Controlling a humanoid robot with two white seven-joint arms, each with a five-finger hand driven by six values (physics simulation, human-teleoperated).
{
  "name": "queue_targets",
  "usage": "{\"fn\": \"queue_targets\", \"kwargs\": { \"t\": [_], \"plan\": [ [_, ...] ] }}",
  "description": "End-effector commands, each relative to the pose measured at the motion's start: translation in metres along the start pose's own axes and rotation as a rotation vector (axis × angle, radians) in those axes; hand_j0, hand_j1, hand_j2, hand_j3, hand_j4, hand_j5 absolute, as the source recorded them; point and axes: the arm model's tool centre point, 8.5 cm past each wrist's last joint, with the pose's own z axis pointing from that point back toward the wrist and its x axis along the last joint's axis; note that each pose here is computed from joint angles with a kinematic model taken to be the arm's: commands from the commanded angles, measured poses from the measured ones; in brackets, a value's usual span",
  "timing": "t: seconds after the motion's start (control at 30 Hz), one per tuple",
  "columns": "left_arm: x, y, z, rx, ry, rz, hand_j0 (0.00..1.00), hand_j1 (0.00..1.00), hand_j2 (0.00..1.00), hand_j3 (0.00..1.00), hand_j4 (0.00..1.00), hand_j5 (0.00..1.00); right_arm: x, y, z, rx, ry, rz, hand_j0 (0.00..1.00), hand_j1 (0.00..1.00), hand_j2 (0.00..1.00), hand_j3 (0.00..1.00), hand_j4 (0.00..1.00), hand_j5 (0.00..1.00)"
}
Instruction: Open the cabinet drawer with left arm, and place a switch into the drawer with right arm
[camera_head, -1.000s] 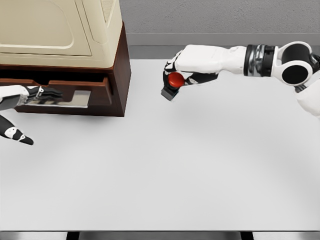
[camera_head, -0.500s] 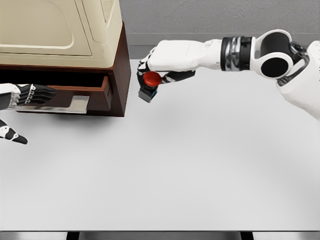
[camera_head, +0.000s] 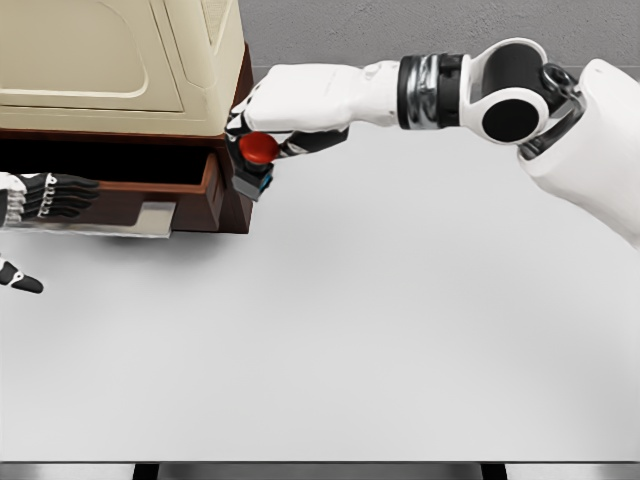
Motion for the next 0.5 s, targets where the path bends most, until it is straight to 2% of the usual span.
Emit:
{"fn": "queue_targets", "kwargs": {
  "t": [0.0,0.23,0.47],
  "plan": [
    [-0.001,0.001,0.003,0.005,0.011,0.012,1.0,1.0,1.0,1.0,1.0,1.0,0.003,-0.002,-0.001,-0.004,-0.007,0.001,0.45,0.45,0.45,0.45,0.45,0.45],
    [-0.001,0.001,0.003,0.005,0.012,0.015,1.0,1.0,1.0,1.0,1.0,1.0,0.01,-0.01,-0.003,-0.01,-0.024,0.025,0.45,0.45,0.45,0.45,0.45,0.45],
    [-0.005,-0.001,0.002,0.001,0.016,0.053,1.0,1.0,1.0,1.0,1.0,1.0,0.019,-0.018,-0.015,-0.014,-0.044,0.038,0.45,0.45,0.45,0.45,0.45,0.45]
  ]
}}
